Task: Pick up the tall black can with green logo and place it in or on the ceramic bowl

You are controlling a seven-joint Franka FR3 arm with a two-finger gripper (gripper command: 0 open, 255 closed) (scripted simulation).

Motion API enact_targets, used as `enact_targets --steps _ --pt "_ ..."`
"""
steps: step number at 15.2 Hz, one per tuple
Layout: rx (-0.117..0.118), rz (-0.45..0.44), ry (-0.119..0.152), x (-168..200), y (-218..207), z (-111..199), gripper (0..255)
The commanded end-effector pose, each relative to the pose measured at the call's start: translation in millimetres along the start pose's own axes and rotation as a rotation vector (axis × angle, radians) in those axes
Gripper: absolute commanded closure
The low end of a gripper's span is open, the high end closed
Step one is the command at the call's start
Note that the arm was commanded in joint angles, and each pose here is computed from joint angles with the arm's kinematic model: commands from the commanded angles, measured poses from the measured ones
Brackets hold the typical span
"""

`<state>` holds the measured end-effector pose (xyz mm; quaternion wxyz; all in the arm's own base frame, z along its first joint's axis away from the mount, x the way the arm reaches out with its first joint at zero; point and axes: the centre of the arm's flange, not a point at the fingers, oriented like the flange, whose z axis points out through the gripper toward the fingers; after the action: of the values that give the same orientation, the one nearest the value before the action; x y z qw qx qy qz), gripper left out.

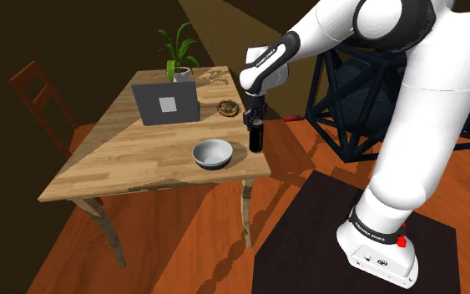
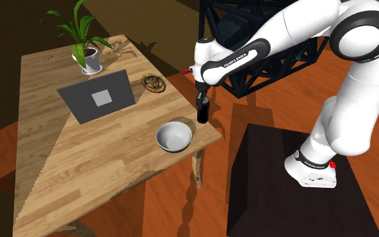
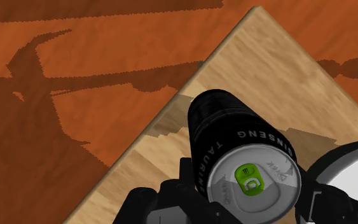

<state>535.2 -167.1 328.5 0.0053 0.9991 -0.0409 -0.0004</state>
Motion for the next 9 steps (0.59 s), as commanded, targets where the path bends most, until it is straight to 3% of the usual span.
enact_targets --steps 1,9 --pt "0.000 0.000 0.000 0 0 -12 255" --pt "0.000 0.000 0.000 0 0 -54 255"
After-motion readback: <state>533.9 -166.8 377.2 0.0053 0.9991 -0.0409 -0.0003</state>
